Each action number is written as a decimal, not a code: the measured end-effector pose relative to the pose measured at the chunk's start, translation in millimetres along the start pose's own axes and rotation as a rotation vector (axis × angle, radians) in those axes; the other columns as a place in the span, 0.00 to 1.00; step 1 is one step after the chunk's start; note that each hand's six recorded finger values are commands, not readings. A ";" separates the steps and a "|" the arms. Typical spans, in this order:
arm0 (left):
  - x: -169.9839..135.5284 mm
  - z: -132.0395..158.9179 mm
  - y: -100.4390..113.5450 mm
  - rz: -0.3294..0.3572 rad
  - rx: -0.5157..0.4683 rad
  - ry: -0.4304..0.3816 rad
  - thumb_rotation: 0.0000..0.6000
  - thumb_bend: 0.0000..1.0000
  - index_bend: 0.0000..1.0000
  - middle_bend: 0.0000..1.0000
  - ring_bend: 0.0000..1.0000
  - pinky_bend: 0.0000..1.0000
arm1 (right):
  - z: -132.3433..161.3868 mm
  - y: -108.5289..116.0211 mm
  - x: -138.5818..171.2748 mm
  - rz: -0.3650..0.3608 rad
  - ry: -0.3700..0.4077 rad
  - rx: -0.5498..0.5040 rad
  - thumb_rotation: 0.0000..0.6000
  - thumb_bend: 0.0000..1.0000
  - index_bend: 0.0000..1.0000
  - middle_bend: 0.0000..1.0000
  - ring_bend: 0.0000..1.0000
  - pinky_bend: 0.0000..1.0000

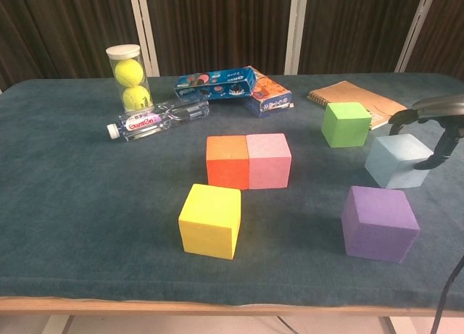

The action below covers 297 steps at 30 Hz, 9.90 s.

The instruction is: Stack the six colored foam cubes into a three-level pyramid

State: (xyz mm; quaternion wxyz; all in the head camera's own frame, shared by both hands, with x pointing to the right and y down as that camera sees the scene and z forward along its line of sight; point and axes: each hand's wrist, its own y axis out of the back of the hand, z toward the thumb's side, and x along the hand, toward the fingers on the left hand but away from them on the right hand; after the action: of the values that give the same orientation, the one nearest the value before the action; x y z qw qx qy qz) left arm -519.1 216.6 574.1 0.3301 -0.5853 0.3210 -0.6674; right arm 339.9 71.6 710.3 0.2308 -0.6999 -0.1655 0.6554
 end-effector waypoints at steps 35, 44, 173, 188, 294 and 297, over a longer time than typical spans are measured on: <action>-4.7 -12.3 2.0 0.006 -0.020 0.009 0.98 0.10 0.08 0.00 0.00 0.11 | 108.8 26.3 -21.8 0.030 0.016 -0.128 1.00 0.19 0.46 0.00 0.00 0.00; -3.9 -12.5 1.3 0.004 -0.023 0.004 0.98 0.10 0.08 0.00 0.00 0.11 | 116.2 19.4 -23.5 0.062 -0.024 -0.094 1.00 0.19 0.43 0.00 0.00 0.00; -2.4 -14.0 -0.9 -0.004 -0.019 0.010 0.97 0.12 0.05 0.00 0.00 0.11 | 100.1 -17.9 -9.4 0.148 0.183 -0.171 0.96 0.46 0.21 0.00 0.00 0.00; -3.1 -13.7 -0.8 -0.005 -0.018 0.010 0.98 0.12 0.05 0.00 0.00 0.11 | 82.6 -13.7 -3.3 0.142 0.155 -0.171 0.96 0.46 0.19 0.00 0.00 0.00; -18.1 -28.5 -0.1 0.010 -0.049 0.022 0.97 0.12 0.05 0.00 0.00 0.11 | 180.3 117.2 25.8 -0.242 0.105 -0.058 1.00 0.26 0.52 0.00 0.00 0.00; -18.9 -31.9 0.7 0.013 -0.054 0.031 0.97 0.12 0.05 0.00 0.00 0.11 | 202.1 108.1 20.8 -0.217 0.109 -0.033 1.00 0.26 0.52 0.00 0.00 0.00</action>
State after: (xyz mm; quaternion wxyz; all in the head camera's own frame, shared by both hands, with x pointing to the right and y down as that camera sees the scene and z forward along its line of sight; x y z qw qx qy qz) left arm -548.9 233.0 559.3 0.3136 -0.5817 0.3475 -0.6653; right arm 133.2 13.6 627.5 0.2975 -0.7160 -0.2385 0.5847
